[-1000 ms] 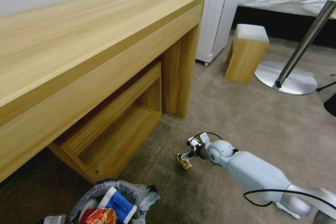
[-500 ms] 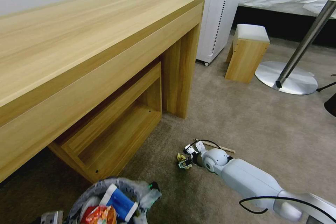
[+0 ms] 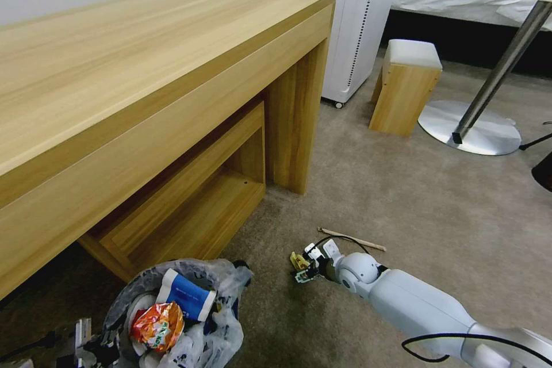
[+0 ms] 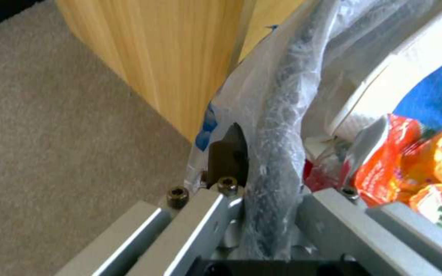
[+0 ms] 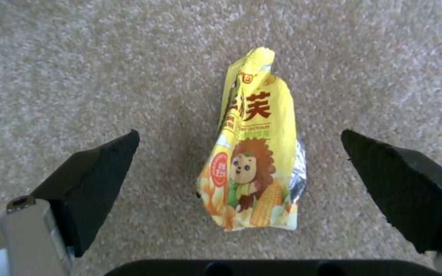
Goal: Pick up the trash bin and place the garbage on the floor into it.
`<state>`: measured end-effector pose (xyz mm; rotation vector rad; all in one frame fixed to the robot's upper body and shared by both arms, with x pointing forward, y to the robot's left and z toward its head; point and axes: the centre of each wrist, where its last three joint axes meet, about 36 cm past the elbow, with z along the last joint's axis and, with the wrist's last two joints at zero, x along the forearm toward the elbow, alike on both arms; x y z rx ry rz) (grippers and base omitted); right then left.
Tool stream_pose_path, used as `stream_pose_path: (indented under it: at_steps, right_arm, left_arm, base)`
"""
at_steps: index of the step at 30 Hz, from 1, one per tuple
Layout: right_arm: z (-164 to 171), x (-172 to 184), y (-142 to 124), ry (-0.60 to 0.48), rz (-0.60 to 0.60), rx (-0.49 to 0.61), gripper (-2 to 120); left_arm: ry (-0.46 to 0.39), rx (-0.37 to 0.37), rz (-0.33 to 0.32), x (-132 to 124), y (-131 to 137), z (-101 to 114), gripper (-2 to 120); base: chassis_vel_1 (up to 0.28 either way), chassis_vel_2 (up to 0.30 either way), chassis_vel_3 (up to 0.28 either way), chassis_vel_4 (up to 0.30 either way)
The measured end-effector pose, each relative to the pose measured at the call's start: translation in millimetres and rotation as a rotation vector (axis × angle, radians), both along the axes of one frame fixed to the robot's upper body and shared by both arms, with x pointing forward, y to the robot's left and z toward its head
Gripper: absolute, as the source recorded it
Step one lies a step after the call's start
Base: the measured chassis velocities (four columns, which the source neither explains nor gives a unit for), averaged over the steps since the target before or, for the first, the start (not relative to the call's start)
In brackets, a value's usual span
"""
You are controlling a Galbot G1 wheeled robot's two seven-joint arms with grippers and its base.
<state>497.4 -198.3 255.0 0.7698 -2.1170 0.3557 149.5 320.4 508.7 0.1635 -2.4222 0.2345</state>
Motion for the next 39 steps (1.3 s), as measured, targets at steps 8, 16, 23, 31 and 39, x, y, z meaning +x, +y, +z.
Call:
stream_pose_path:
  at_steps: [8,16,23,31,39]
  right_arm:
    - [-6,7,-3,-0.009,-0.027,-0.012,100]
    - [-12,11,-12,-0.012,-0.044,-0.028,100]
    - [-22,14,4,-0.006,-0.041,-0.009,100]
    - [-27,14,20,0.006,-0.032,0.006,100]
    - [-32,9,33,0.015,-0.023,0.019,100]
  left_arm:
    - [0.022,-0.007,-0.008,-4,-4,-3,0]
    - [0.034,-0.022,-0.018,-5,-8,-5,0]
    - [0.039,-0.014,-0.051,-6,-11,-7,0]
    - [0.029,-0.007,-0.06,-3,-9,-6,0]
    - [0.037,0.002,-0.066,-7,-13,-13,0]
  base:
    - [0.0,0.0,0.0,0.0]
    - [0.0,0.0,0.0,0.0]
    - [0.0,0.0,0.0,0.0]
    - [0.0,0.0,0.0,0.0]
    - [0.0,0.0,0.0,0.0]
